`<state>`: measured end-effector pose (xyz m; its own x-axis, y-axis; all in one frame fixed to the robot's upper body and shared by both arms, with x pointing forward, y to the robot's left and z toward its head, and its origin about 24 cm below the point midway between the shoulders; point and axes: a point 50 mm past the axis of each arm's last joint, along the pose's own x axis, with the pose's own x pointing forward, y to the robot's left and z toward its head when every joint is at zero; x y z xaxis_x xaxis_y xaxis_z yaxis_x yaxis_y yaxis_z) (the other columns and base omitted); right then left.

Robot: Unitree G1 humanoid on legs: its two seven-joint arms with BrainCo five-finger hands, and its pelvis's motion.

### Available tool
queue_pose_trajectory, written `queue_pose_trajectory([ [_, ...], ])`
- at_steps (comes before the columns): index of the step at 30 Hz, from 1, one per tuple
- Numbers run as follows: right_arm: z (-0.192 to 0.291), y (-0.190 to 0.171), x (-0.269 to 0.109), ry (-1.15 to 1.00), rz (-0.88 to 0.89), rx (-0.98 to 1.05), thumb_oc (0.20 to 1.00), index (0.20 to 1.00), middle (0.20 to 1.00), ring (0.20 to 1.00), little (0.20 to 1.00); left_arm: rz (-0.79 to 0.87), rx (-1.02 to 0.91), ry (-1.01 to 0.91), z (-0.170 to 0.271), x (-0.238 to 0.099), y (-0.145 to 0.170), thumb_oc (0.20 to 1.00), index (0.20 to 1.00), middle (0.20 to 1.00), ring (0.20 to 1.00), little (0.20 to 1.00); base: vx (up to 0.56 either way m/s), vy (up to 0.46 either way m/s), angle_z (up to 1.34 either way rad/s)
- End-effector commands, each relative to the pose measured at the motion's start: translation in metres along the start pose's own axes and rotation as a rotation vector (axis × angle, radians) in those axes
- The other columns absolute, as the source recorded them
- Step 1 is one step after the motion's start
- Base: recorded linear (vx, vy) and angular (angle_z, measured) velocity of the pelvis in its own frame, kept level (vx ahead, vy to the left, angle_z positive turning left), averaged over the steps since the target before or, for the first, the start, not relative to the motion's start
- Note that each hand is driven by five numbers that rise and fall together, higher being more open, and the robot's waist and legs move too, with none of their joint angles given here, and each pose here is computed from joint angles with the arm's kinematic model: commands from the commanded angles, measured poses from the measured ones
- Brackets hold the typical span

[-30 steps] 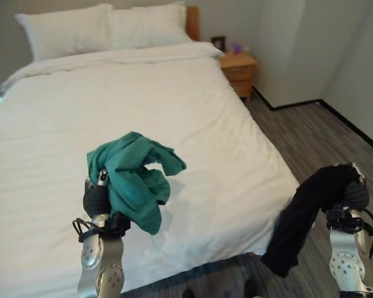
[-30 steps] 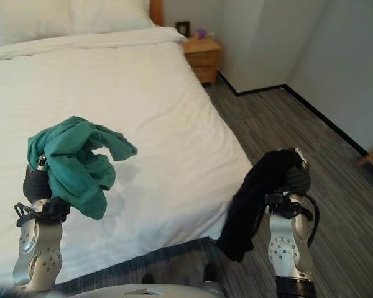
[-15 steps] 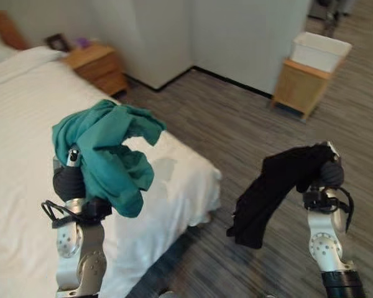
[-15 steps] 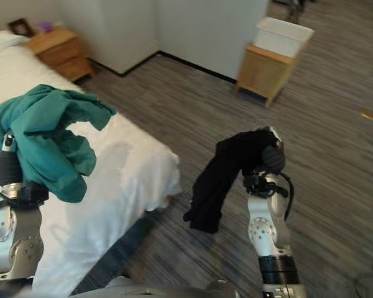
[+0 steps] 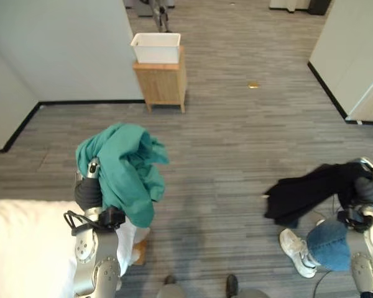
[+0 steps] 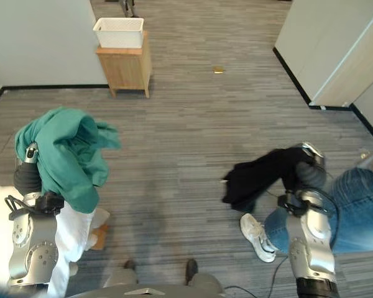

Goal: Pick up bed clothes into laundry basket.

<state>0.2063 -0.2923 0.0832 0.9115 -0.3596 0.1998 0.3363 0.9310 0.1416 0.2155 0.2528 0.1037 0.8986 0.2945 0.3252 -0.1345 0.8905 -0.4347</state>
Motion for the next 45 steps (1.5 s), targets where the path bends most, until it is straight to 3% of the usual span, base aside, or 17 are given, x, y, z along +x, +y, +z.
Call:
queue_pose_trajectory([
  [1, 0.028, 0.027, 0.016, -0.166, 0.109, -0.040, 0.200, 0.200, 0.200, 0.200, 0.200, -0.170, 0.055, -0.199, 0.038, 0.016, -0.024, 0.200, 0.200, 0.200, 0.200, 0.200, 0.04, 0.120, -0.38],
  [14, 0.019, 0.034, 0.013, -0.133, 0.105, -0.017, 0.200, 0.200, 0.200, 0.200, 0.200, -0.118, 0.080, -0.146, 0.028, 0.013, -0.015, 0.200, 0.200, 0.200, 0.200, 0.200, 0.01, 0.065, -0.12],
  [15, -0.010, 0.028, -0.001, 0.050, 0.182, -0.067, 0.200, 0.200, 0.200, 0.200, 0.200, -0.248, 0.266, 0.040, 0.006, 0.014, -0.020, 0.200, 0.200, 0.200, 0.200, 0.200, 0.00, 0.000, 0.00],
  [23, -0.006, 0.033, 0.001, 0.032, 0.195, -0.047, 0.200, 0.200, 0.200, 0.200, 0.200, -0.170, 0.258, 0.098, -0.005, 0.002, -0.005, 0.200, 0.200, 0.200, 0.200, 0.200, 0.04, 0.068, -0.06],
  [45, -0.005, 0.032, -0.001, 0.012, 0.158, -0.078, 0.200, 0.200, 0.200, 0.200, 0.200, -0.115, 0.326, -0.040, 0.018, 0.025, -0.003, 0.200, 0.200, 0.200, 0.200, 0.200, 0.10, 0.119, -0.01],
])
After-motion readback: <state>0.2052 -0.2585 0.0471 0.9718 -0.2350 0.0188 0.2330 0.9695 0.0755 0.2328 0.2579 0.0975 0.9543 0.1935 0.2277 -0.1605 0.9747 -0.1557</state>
